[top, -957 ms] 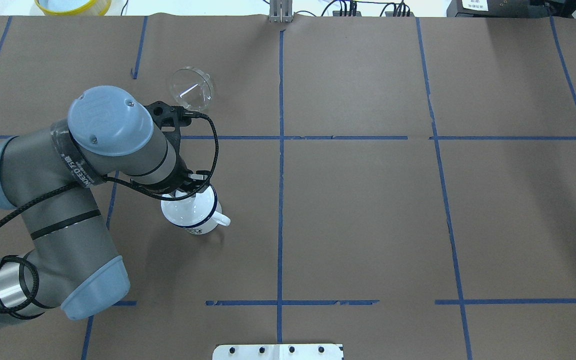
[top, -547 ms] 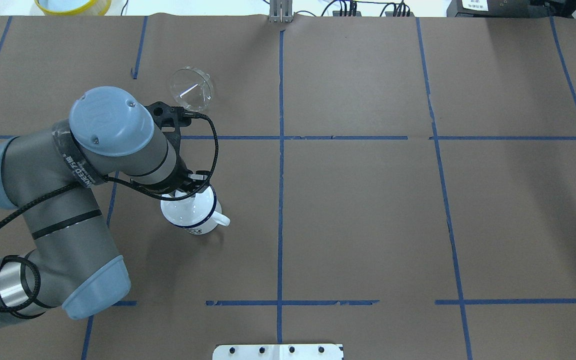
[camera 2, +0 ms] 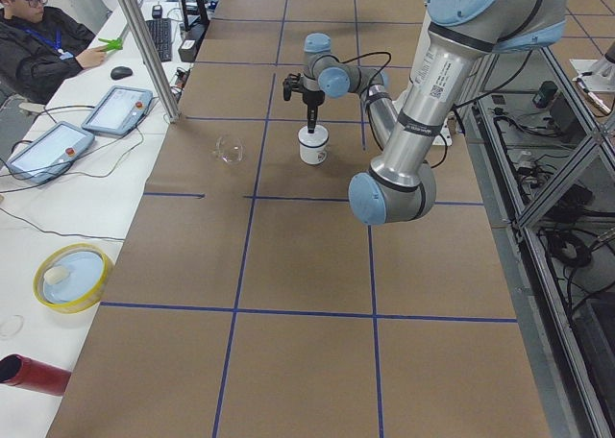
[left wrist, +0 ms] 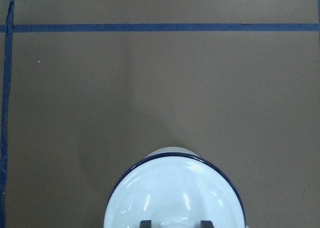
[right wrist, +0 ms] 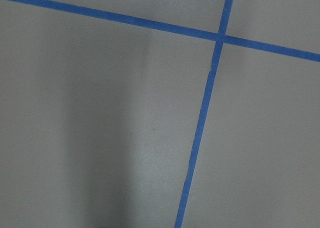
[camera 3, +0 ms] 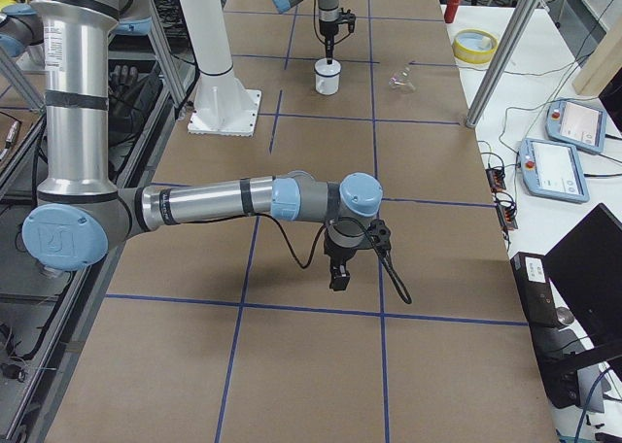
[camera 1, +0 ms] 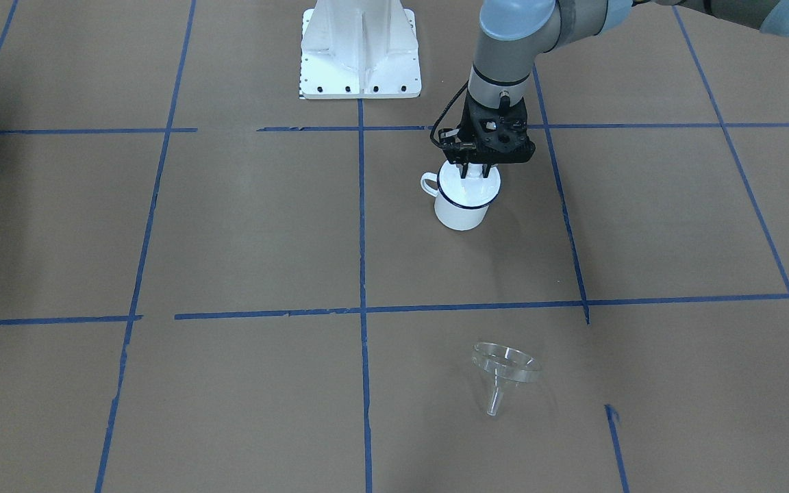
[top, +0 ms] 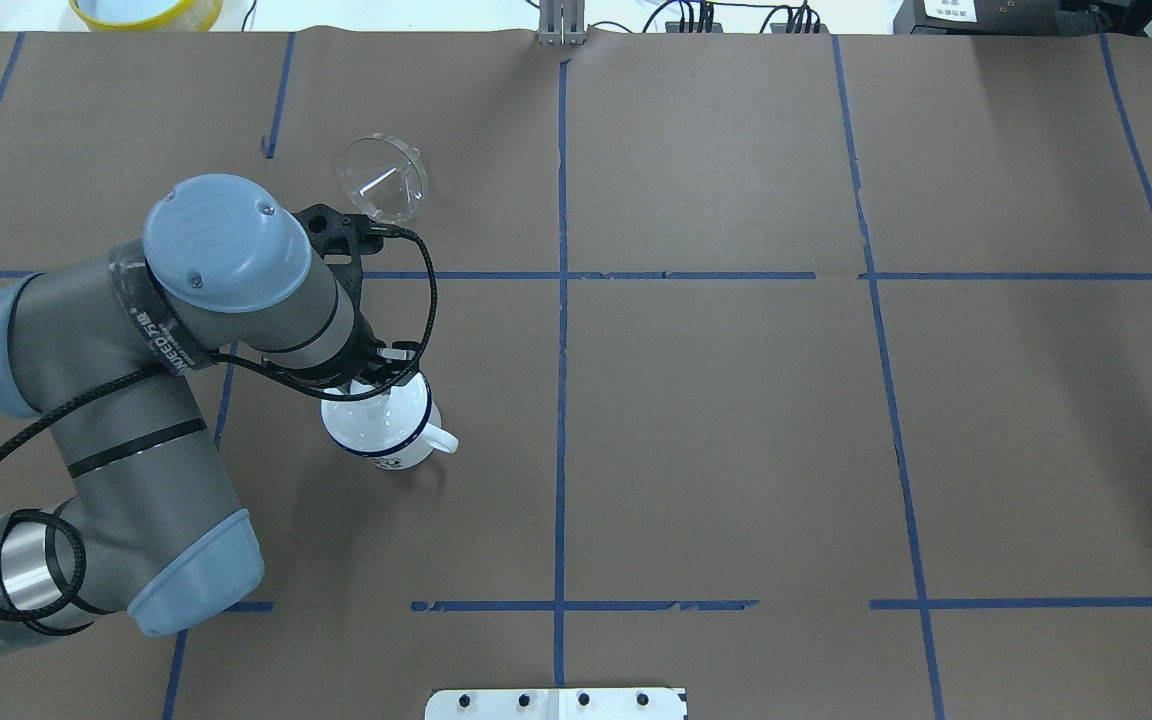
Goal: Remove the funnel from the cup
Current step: 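Lower the lid onto the mug and open the left gripper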
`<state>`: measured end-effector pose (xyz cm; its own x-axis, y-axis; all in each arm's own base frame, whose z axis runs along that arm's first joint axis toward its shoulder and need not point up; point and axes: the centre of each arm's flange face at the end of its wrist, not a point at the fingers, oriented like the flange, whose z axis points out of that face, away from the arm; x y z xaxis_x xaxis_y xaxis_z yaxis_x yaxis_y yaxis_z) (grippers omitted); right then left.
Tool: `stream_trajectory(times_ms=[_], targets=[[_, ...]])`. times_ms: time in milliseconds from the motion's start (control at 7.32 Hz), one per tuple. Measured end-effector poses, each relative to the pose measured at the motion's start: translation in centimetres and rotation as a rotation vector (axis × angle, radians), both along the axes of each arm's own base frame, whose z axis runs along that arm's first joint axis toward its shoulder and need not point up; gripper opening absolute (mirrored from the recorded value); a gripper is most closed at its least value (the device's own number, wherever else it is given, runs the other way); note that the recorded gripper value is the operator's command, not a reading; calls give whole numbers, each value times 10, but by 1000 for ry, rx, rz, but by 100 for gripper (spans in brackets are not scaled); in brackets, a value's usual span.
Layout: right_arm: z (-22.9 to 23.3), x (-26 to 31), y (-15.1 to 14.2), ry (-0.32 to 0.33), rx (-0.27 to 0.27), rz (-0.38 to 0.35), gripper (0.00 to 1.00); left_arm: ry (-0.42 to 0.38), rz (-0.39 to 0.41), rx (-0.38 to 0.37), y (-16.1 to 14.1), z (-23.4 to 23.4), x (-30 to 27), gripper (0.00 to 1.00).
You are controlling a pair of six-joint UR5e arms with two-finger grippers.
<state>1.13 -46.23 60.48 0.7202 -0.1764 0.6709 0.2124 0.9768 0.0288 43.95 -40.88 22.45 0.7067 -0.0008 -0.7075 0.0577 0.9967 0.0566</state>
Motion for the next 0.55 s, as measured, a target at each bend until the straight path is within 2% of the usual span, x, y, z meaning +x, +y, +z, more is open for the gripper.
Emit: stream_trajectory(times_ms=[137,547], targets=[[0,0,0,0,0,0,100,-1,0,0,0,0,0,99],[0,0,0,0,-1,0,100,-3,9,15,-1,2,-5,99]])
